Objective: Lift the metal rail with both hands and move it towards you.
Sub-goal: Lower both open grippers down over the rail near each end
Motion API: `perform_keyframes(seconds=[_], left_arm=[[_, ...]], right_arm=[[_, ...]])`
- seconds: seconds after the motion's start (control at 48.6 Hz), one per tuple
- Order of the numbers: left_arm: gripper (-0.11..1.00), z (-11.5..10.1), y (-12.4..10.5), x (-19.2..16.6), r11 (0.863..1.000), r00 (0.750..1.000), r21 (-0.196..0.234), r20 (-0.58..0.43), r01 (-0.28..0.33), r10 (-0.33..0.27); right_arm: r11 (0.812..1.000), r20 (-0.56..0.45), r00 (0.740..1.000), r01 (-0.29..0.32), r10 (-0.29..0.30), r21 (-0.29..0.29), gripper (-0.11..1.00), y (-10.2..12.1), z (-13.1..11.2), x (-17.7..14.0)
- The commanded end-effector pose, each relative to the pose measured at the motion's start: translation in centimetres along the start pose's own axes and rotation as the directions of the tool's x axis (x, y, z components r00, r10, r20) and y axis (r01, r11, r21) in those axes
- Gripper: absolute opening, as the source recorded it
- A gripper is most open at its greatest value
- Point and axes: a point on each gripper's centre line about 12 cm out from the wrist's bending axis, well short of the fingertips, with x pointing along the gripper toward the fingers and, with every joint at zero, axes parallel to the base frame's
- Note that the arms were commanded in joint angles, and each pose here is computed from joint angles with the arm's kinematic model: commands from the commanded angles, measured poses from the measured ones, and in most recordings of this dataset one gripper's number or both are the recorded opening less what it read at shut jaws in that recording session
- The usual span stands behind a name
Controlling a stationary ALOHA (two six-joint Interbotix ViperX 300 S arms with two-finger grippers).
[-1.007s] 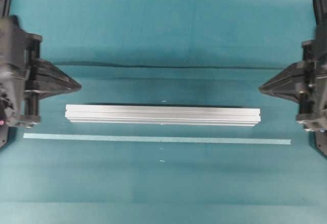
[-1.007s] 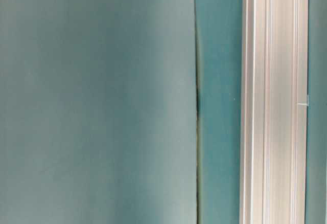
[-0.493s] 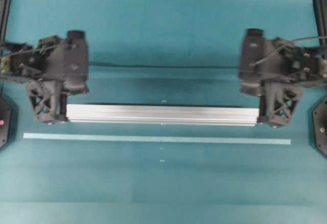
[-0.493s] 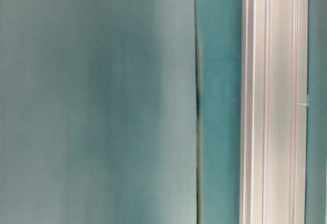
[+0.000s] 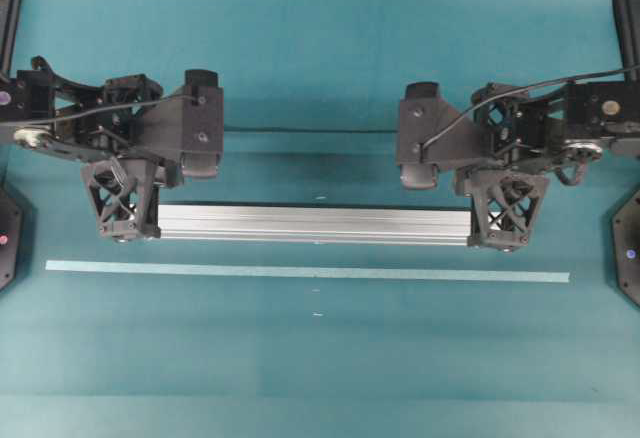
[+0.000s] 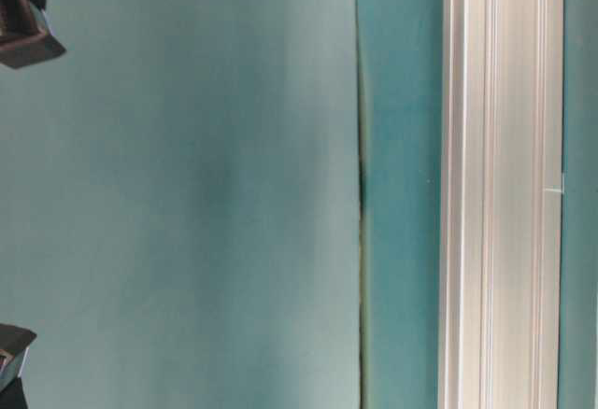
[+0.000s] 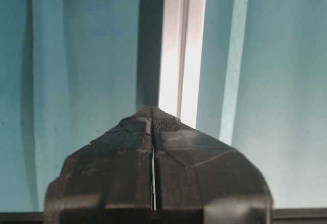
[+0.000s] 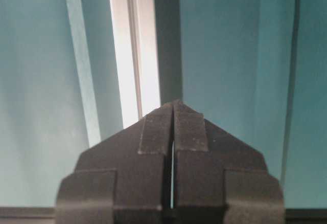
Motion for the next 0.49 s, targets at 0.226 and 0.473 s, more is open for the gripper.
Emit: perform_keyframes(seconds=[0.226, 0.473], left_arm=[[-0.04, 0.47, 0.07, -0.58, 1.0, 0.999, 0.003, 0.037, -0.004, 0.004], [0.1, 0.22, 0.09, -0.41, 1.0, 0.999, 0.001, 0.035, -0.005, 0.005]], right_arm=[[1.0, 0.011, 1.0, -0.005, 0.005, 0.002, 0.02, -0.05, 0.6, 0.23], [1.0, 0.005, 1.0, -0.006, 0.006, -0.005, 0.3, -0.04, 0.37, 0.33]])
